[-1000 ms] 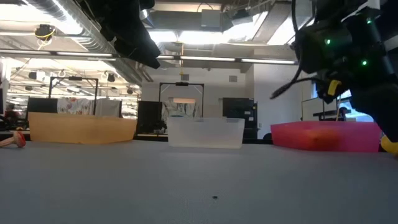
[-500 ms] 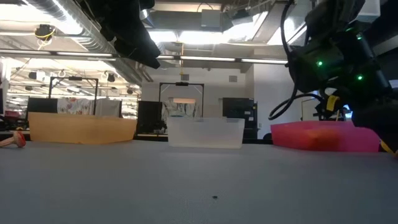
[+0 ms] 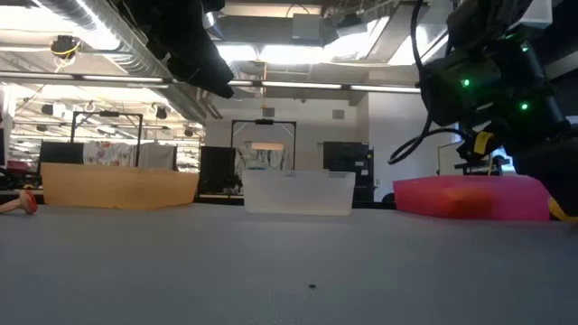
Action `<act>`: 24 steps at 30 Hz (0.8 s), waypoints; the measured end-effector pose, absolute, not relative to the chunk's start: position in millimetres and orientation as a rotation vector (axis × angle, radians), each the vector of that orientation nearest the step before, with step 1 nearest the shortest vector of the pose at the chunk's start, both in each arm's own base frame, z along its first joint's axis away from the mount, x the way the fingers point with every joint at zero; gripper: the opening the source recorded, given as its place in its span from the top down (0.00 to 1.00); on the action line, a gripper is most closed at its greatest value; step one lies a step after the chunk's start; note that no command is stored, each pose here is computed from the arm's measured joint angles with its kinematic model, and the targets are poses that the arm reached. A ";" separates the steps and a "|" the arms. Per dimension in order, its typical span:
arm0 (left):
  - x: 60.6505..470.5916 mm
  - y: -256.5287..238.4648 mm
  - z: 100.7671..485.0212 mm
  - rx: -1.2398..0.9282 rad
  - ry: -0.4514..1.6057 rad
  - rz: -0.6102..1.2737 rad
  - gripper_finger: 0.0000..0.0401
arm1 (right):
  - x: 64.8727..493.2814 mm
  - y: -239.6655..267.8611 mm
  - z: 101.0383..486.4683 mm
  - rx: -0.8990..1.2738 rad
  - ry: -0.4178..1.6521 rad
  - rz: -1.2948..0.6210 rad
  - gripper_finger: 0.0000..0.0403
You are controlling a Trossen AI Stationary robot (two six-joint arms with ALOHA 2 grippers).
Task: Sort produce into baskets
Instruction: Put the lemon into the pink bin
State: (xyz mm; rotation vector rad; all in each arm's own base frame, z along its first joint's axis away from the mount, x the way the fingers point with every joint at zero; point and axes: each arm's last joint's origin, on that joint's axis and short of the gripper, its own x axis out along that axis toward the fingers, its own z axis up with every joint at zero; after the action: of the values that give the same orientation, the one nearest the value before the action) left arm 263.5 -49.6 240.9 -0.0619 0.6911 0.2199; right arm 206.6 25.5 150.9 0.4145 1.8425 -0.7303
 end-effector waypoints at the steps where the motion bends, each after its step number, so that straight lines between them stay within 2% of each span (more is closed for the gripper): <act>1: 263.6 -49.6 241.0 -0.057 0.690 0.218 0.31 | 206.1 25.3 153.3 0.416 1.833 -0.726 0.58; 12: 266.9 -50.4 245.0 -0.020 0.645 0.193 0.31 | 203.1 22.5 200.3 0.428 1.586 -0.676 0.58; 24: 266.7 -50.2 244.6 -0.021 0.649 0.195 0.31 | 172.2 2.0 250.8 0.499 1.292 -0.710 0.58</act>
State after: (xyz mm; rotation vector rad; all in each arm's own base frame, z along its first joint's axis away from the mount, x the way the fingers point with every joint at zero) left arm 266.7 -50.2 244.6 -0.0212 0.6490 0.1951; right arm 172.2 2.0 250.8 0.4989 1.2921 -0.7096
